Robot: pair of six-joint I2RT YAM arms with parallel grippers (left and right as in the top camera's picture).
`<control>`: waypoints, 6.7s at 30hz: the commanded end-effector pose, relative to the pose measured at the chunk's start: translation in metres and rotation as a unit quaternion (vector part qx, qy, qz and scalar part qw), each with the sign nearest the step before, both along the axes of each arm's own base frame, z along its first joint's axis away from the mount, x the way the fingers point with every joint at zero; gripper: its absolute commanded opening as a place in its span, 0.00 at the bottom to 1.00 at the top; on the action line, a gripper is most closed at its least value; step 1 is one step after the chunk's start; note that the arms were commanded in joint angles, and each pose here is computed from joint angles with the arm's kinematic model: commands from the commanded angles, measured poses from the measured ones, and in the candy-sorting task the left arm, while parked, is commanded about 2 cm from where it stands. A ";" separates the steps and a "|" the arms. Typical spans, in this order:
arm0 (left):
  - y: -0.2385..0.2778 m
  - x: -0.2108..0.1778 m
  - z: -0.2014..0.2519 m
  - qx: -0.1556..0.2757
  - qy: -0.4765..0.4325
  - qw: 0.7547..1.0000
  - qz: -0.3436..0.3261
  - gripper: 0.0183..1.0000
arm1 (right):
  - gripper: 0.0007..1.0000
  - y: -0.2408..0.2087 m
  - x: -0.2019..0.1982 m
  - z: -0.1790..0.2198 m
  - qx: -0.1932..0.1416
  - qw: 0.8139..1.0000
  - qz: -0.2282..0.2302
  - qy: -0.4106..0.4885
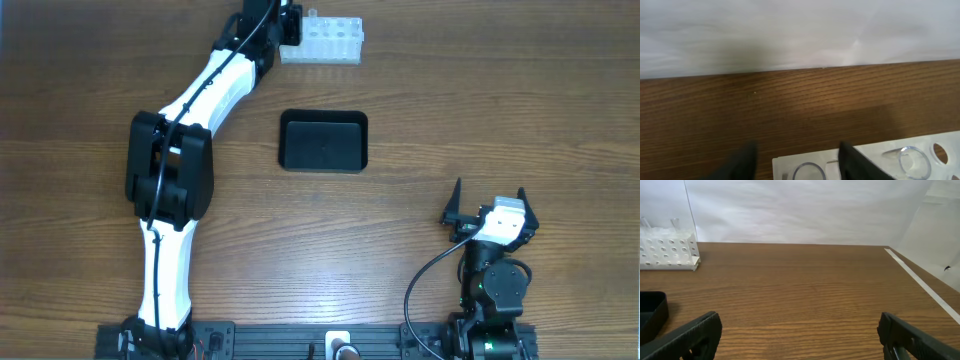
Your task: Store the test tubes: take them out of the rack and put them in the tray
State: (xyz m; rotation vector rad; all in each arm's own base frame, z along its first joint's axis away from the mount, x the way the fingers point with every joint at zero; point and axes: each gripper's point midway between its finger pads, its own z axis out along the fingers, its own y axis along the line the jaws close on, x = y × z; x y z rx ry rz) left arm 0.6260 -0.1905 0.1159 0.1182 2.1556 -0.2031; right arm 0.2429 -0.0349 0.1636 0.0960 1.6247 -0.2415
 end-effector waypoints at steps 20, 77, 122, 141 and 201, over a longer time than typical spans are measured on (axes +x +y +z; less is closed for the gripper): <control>-0.002 0.005 0.001 -0.003 -0.003 1.000 -0.002 0.22 | 0.99 -0.004 -0.001 -0.002 -0.001 1.000 -0.011 0.001; -0.038 -0.174 0.033 0.080 0.231 0.970 0.020 0.08 | 0.99 -0.004 -0.001 -0.002 -0.001 1.000 -0.011 0.001; -0.019 -0.212 -0.083 0.098 0.407 0.907 0.041 0.09 | 0.99 -0.004 -0.001 -0.002 -0.001 1.000 -0.011 0.001; -0.019 -0.181 0.018 0.052 0.271 0.960 0.052 0.44 | 0.99 -0.004 -0.001 -0.002 -0.001 1.000 -0.011 0.001; -0.052 -0.008 0.004 -0.046 -0.027 0.991 -0.124 0.56 | 0.99 -0.004 -0.001 -0.002 -0.001 1.000 -0.011 0.001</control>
